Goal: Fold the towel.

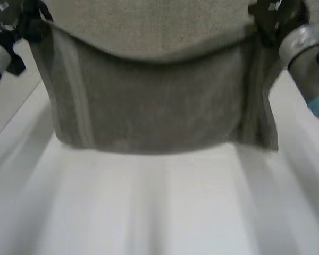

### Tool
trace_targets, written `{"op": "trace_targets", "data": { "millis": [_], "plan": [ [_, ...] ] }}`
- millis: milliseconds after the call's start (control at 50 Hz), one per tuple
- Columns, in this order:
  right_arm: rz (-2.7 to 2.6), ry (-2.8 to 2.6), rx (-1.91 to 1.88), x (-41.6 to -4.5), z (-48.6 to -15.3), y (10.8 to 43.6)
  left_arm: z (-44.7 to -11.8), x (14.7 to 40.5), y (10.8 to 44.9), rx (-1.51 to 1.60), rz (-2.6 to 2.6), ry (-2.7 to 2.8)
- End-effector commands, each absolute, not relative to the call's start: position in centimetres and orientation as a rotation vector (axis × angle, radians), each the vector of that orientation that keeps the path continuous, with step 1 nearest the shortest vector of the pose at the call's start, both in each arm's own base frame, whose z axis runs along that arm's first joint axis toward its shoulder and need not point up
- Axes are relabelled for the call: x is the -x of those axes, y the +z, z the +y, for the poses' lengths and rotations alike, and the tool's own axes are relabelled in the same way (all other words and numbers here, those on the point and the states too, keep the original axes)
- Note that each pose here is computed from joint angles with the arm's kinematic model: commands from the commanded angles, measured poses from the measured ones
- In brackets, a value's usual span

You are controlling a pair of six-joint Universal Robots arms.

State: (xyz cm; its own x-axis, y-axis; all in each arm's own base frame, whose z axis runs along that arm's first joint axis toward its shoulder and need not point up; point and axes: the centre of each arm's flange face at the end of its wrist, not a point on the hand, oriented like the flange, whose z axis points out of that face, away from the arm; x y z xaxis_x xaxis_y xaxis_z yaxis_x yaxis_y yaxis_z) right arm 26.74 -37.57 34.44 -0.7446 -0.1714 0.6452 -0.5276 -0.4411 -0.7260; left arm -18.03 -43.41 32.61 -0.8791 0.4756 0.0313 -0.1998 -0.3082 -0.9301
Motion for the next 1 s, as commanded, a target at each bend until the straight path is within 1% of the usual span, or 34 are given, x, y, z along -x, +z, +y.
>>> {"op": "trace_targets", "data": {
  "millis": [20,100,140,160,180,200,220,240,260,280,300,320,340,360,380,400,420,460,480,500,520,540,580,620,640,700,740,760,800,820,840,860,900,1000],
  "plan": [
    [-1.378,2.495,-0.811,-26.5,-37.6,39.3,-43.7,17.2,39.2,0.264,-1.348,2.421],
    [-1.491,2.424,-0.886,-26.6,-37.3,37.8,-43.5,17.1,39.4,0.262,-1.349,2.418],
    [-1.593,2.352,-0.947,-26.6,-36.9,36.3,-43.4,17.0,39.2,0.257,-1.366,2.407],
    [-1.593,2.351,-0.947,-26.6,-36.9,36.3,-43.2,16.9,38.4,0.253,-1.403,2.387],
    [-1.644,2.311,-0.98,-26.4,-36.9,35.1,-43.1,16.7,37.0,0.249,-1.454,2.355],
    [-1.676,2.29,-1.008,-26.3,-36.9,34.1,-43.1,16.7,37.0,0.249,-1.455,2.355],
    [-1.677,2.29,-1.008,-26.3,-36.9,34.1,-42.9,16.7,35.7,0.253,-1.499,2.321],
    [-1.706,2.275,-1.055,-26.3,-36.7,33.0,-42.6,16.8,34.1,0.26,-1.555,2.272],
    [-1.706,2.275,-1.056,-26.3,-36.7,33.0,-42.6,16.8,34.1,0.26,-1.555,2.272],
    [-1.733,2.266,-1.109,-26.5,-36.4,31.8,-42.3,16.8,32.3,0.271,-1.611,2.215],
    [-1.76,2.256,-1.166,-26.8,-36.0,30.5,-42.3,16.8,32.2,0.271,-1.611,2.214],
    [-1.76,2.256,-1.166,-26.8,-36.0,30.5,-42.0,16.5,30.2,0.276,-1.675,2.156],
    [-1.792,2.242,-1.219,-26.9,-35.5,29.2,-41.6,15.8,28.2,0.275,-1.74,2.098],
    [-1.824,2.222,-1.279,-27.0,-35.0,27.6,-41.6,15.8,28.1,0.275,-1.741,2.098],
    [-1.824,2.222,-1.279,-27.0,-35.0,27.5,-41.2,15.2,26.3,0.272,-1.794,2.044],
    [-1.854,2.198,-1.334,-27.1,-34.5,25.8,-40.7,14.8,24.6,0.268,-1.838,1.988],
    [-1.854,2.197,-1.335,-27.1,-34.5,25.8,-40.7,14.8,24.6,0.268,-1.839,1.987],
    [-1.916,2.123,-1.422,-26.4,-33.5,22.3,-39.5,14.2,21.7,0.26,-1.904,1.891],
    [-1.917,2.122,-1.423,-26.4,-33.5,22.2,-39.5,14.2,21.7,0.26,-1.905,1.89],
    [-1.93,2.088,-1.459,-26.1,-32.8,20.8,-39.0,13.7,20.5,0.251,-1.928,1.858],
    [-1.937,2.052,-1.5,-25.8,-32.1,19.5,-39.0,13.7,20.5,0.251,-1.929,1.857],
    [-1.937,2.051,-1.5,-25.8,-32.1,19.5,-38.5,13.2,19.5,0.241,-1.95,1.83],
    [-1.939,1.987,-1.562,-25.4,-30.4,17.9,-37.9,12.7,18.8,0.229,-1.969,1.804],
    [-1.93,1.965,-1.576,-25.1,-29.8,17.8,-36.6,12.0,18.5,0.221,-1.983,1.768],
    [-1.92,1.951,-1.577,-24.6,-29.3,17.9,-36.6,12.0,18.5,0.221,-1.984,1.768],
    [-1.919,1.938,-1.558,-23.9,-29.1,18.3,-35.4,11.8,19.3,0.244,-1.964,1.768],
    [-1.897,1.954,-1.477,-22.4,-28.7,20.4,-34.7,11.8,20.0,0.258,-1.949,1.773],
    [-1.896,1.954,-1.477,-22.4,-28.7,20.5,-34.1,11.7,20.7,0.276,-1.931,1.79],
    [-1.894,1.949,-1.418,-20.8,-27.5,23.0,-33.4,11.7,21.5,0.295,-1.912,1.803],
    [-1.894,1.949,-1.418,-20.8,-27.5,23.0,-32.7,11.7,22.3,0.316,-1.893,1.823],
    [-1.925,1.921,-1.385,-19.7,-27.1,23.9,-32.0,11.7,23.0,0.335,-1.875,1.842],
    [-1.926,1.921,-1.384,-19.6,-27.1,23.9,-32.0,11.7,23.0,0.335,-1.875,1.842],
    [-1.988,1.869,-1.335,-17.7,-26.5,25.3,-30.8,11.9,24.0,0.364,-1.842,1.861],
    [-2.033,1.884,-1.378,-17.2,-25.8,26.2,-29.8,12.4,24.2,0.395,-1.82,1.865]
  ]
}}
